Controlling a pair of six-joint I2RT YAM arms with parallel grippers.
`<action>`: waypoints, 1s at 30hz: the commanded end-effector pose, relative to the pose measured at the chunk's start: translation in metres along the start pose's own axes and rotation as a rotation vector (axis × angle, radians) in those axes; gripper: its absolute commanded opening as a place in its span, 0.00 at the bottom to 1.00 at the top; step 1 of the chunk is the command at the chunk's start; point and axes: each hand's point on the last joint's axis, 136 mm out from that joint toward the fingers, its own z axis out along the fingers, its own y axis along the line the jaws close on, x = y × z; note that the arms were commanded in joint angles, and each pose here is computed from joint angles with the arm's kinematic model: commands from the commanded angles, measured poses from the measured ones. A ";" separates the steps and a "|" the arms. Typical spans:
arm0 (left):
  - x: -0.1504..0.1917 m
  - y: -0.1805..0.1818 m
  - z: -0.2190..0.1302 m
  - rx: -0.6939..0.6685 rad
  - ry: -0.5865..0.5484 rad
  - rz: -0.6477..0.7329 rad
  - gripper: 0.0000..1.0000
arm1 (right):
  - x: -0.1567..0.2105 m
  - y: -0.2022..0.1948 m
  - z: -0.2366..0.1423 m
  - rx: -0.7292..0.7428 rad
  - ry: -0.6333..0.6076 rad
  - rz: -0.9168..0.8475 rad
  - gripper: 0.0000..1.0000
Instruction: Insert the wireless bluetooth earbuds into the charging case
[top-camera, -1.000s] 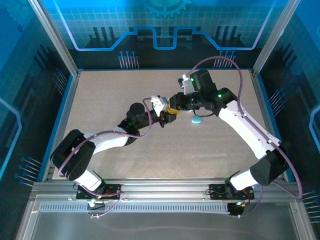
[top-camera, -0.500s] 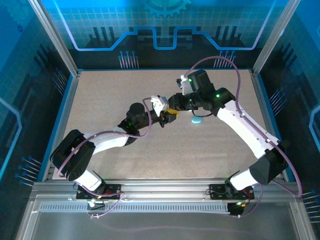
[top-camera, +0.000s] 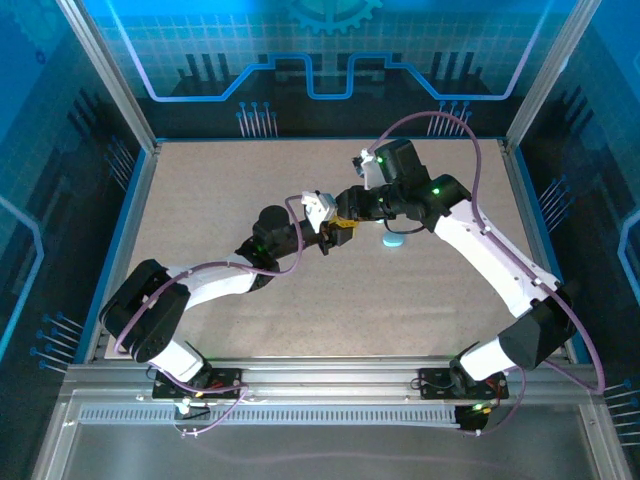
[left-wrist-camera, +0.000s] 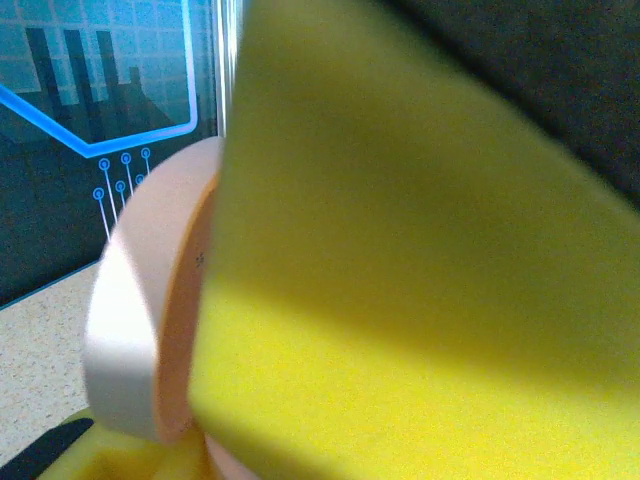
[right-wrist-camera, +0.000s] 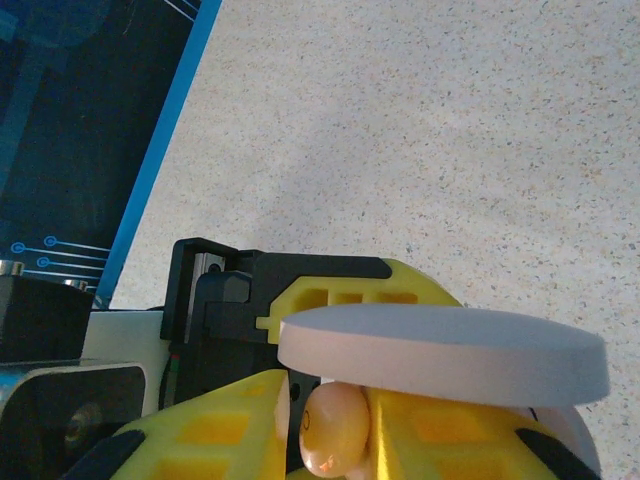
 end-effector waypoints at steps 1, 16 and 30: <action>-0.034 -0.007 -0.005 0.008 -0.098 0.053 0.32 | 0.001 0.004 -0.006 0.012 0.009 -0.012 0.29; -0.034 -0.009 -0.005 0.016 -0.092 0.051 0.32 | 0.005 0.011 0.007 -0.042 0.065 0.022 0.28; -0.036 -0.007 -0.006 0.006 -0.094 0.058 0.32 | -0.003 0.005 -0.009 0.025 0.006 0.008 0.29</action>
